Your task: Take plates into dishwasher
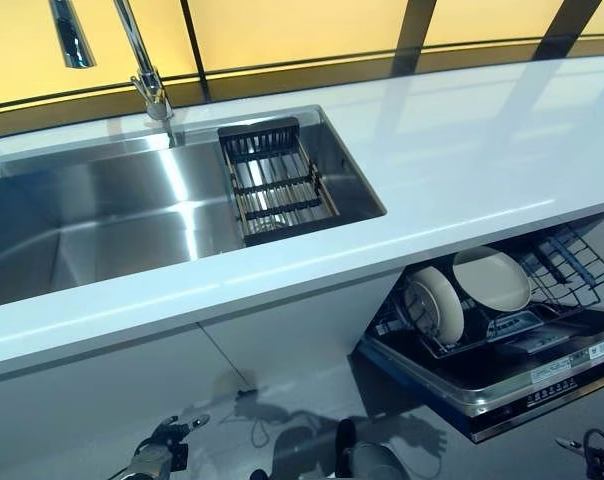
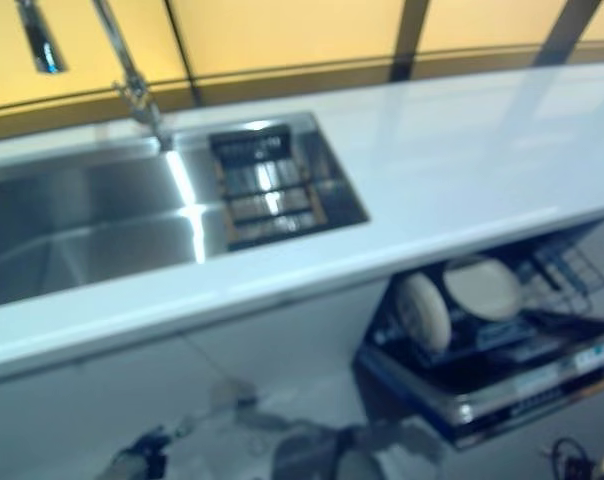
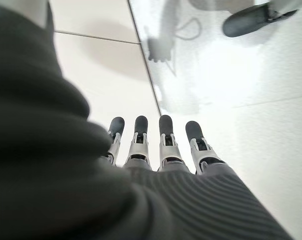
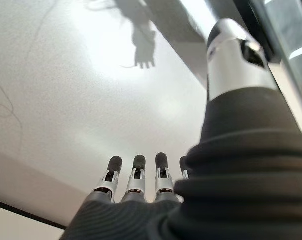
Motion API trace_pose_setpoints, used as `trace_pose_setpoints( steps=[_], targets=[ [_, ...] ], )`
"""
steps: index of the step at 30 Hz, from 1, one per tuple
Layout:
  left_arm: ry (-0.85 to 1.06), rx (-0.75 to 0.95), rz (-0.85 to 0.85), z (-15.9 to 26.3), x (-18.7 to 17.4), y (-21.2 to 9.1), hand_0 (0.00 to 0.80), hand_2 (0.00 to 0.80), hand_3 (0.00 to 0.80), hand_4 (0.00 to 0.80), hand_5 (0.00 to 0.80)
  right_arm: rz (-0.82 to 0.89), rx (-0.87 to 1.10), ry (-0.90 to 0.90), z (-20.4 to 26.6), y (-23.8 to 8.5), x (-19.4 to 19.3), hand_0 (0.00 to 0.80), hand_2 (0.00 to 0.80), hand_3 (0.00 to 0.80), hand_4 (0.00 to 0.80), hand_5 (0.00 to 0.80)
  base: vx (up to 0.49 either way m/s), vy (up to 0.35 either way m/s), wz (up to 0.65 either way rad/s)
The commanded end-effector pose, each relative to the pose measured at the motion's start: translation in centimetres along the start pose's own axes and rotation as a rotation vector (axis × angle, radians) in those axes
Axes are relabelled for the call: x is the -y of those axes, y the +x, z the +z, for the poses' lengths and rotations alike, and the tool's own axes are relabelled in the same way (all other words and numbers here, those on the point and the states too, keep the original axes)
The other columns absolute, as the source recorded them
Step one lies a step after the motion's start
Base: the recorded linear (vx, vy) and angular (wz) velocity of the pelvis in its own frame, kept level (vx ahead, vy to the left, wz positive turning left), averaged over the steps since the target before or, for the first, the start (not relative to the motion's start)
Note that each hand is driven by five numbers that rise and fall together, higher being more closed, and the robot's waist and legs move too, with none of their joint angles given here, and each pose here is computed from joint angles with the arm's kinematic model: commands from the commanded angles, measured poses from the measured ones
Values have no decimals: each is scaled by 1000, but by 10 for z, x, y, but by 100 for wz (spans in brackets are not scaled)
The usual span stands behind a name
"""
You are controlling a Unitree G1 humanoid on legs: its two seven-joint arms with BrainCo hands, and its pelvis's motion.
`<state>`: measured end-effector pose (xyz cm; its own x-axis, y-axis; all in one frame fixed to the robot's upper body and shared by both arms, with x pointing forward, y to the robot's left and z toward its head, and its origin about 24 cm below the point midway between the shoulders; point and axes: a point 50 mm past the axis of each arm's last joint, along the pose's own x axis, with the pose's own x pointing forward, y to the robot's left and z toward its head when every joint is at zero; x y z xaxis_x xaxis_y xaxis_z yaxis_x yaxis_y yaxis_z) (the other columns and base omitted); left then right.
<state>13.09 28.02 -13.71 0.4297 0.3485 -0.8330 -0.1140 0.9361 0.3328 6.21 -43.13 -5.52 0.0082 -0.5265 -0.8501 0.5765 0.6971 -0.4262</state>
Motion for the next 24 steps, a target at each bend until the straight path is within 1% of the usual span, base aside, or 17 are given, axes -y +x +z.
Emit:
trace_pose_setpoints(
  steps=[1, 3, 6, 8, 10, 12, 14, 16, 17, 21, 24],
  targets=[
    [59, 17, 19, 6, -11, 1, 0, 0, 0, 0, 0, -9, 11, -7, -16, 6, -10, 0, 0, 0, 0, 0, -438, -116, -37],
    [37, -3, 34, 2, -20, 0, 0, 0, 0, 0, 0, 20, 22, 3, -19, 8, -25, 0, 0, 0, 0, 0, -444, -175, -39],
    [22, -17, 28, 0, -20, 0, 0, 0, 0, 0, 0, 20, 24, 66, -21, 9, -41, 0, 0, 0, 0, 0, -314, -229, -24],
    [14, -50, 44, -15, -17, -2, 0, 0, 0, 0, 0, 26, -3, 83, -30, 11, -58, 0, 0, 0, 0, 0, -230, -376, -31],
    [-39, -67, 69, -24, -18, -4, 0, 0, 0, 0, 0, 50, -30, 85, -36, 11, -75, 0, 0, 0, 0, 0, -179, -293, -46],
    [-50, -62, 58, -21, -19, -3, 0, 0, 0, 0, 0, 57, -46, 102, -44, 12, -82, 0, 0, 0, 0, 0, -155, -217, -63],
    [-41, -43, 40, -16, -16, -3, 0, 0, 0, 0, 0, 66, -59, 149, -49, 12, -85, 0, 0, 0, 0, 0, -152, -190, -16],
    [-49, -22, 33, -9, -13, -1, 0, 0, 0, 0, 0, 95, -77, 224, -54, 12, -86, 0, 0, 0, 0, 0, -125, -161, -7],
    [-44, -10, 24, -7, -11, -1, 0, 0, 0, 0, 0, 117, -85, 295, -56, 12, -89, 0, 0, 0, 0, 0, -86, -101, 0],
    [-36, 12, 11, -5, -6, -1, 0, 0, 0, 0, 0, 154, -78, 443, -52, 12, -92, 0, 0, 0, 0, 0, -108, -77, 8],
    [-51, 47, -1, 4, -1, 0, 0, 0, 0, 0, 0, 216, -13, 606, -28, 8, -101, 0, 0, 0, 0, 0, -182, 28, 6]
  ],
)
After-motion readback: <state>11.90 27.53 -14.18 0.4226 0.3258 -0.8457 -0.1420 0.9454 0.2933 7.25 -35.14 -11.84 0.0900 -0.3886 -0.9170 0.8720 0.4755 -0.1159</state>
